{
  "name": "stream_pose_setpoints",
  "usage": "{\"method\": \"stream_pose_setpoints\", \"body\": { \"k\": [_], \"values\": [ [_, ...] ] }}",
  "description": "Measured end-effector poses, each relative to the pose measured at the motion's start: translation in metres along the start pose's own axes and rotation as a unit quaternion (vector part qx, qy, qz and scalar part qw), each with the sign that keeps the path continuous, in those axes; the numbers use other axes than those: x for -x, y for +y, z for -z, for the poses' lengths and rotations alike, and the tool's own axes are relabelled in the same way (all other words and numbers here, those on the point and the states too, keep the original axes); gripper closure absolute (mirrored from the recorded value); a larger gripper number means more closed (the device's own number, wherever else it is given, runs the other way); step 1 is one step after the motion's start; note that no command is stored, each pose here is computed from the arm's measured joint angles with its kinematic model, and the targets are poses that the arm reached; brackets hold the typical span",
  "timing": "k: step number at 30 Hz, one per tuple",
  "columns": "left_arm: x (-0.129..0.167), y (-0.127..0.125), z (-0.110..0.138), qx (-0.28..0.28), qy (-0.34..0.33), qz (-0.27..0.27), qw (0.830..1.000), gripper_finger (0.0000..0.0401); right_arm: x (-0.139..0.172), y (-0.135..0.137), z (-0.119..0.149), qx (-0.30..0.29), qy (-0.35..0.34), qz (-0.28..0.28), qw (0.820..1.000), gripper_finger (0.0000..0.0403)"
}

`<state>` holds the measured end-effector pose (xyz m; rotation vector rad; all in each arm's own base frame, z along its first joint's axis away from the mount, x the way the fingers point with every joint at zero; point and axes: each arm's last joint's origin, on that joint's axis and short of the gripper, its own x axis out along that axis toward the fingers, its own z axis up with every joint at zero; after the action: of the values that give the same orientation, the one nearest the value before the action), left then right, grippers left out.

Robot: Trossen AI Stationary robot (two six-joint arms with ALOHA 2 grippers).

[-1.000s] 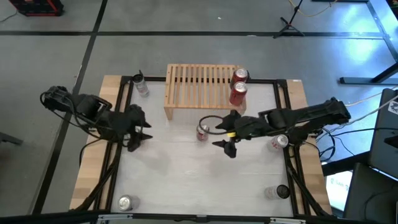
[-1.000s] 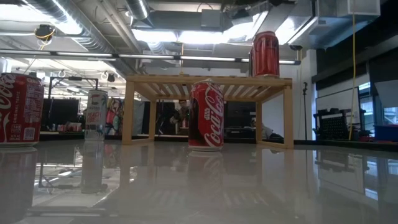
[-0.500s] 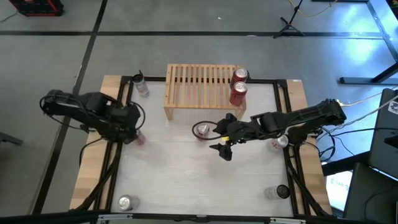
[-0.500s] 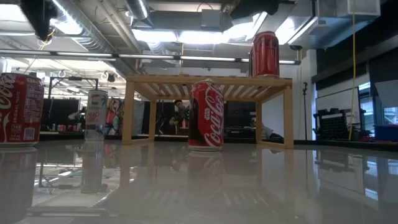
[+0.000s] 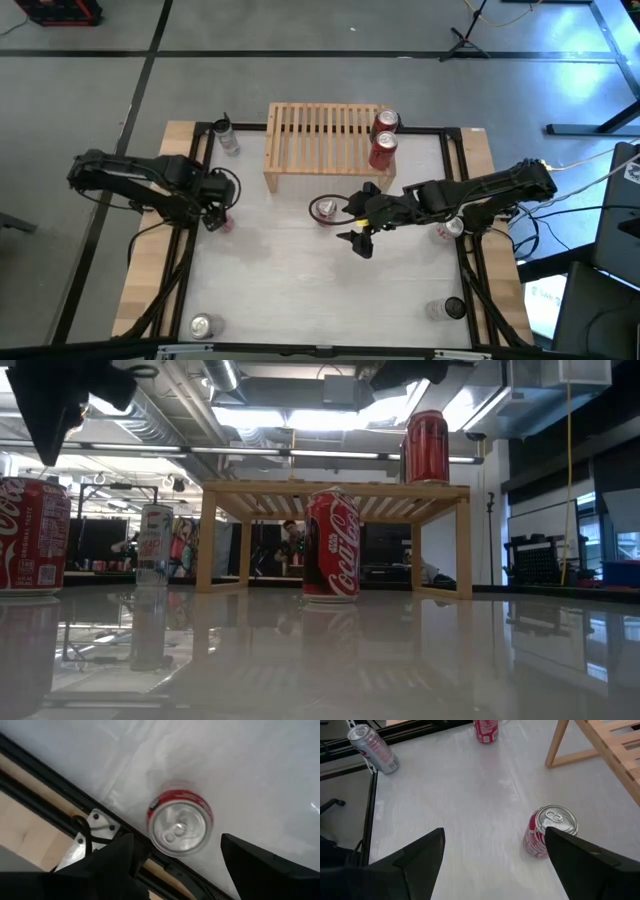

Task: Place canned beverage on shelf
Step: Put the left red white soda can on the shelf

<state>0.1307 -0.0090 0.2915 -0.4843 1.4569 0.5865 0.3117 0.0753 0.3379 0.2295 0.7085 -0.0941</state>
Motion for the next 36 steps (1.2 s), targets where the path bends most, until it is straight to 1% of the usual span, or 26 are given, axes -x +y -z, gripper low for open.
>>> {"method": "stream_pose_setpoints", "body": {
  "k": [4, 6, 9, 13, 17, 31, 33, 36],
  "values": [
    [-0.011, 0.000, 0.001, 0.003, 0.016, 0.000, 1.000, 0.0105, 0.000, 0.000, 0.000, 0.000, 0.000, 0.000, 1.000, 0.0072],
    [-0.018, -0.002, 0.001, -0.007, 0.025, 0.007, 1.000, 0.0105, 0.000, 0.000, 0.000, 0.000, 0.000, 0.000, 1.000, 0.0072],
    [-0.028, -0.002, 0.002, -0.018, 0.036, 0.002, 0.999, 0.0105, 0.000, 0.000, 0.000, 0.000, 0.000, 0.000, 1.000, 0.0072],
    [-0.036, -0.005, 0.001, -0.027, 0.045, 0.016, 0.998, 0.0105, 0.000, 0.000, 0.000, -0.001, 0.000, 0.000, 1.000, 0.0072],
    [-0.039, -0.008, -0.001, -0.045, 0.042, 0.032, 0.998, 0.0105, 0.000, 0.000, 0.000, -0.001, 0.000, 0.000, 1.000, 0.0072],
    [-0.043, -0.010, -0.003, -0.062, 0.035, 0.032, 0.997, 0.0107, 0.000, 0.000, 0.001, 0.000, 0.003, 0.002, 1.000, 0.0072],
    [-0.043, -0.010, -0.003, -0.063, 0.035, 0.031, 0.997, 0.0112, 0.000, 0.000, 0.001, 0.000, 0.003, 0.002, 1.000, 0.0072],
    [-0.043, -0.010, -0.003, -0.062, 0.035, 0.031, 0.997, 0.0131, 0.000, 0.000, 0.001, 0.000, 0.003, 0.002, 1.000, 0.0072]
  ]
}}
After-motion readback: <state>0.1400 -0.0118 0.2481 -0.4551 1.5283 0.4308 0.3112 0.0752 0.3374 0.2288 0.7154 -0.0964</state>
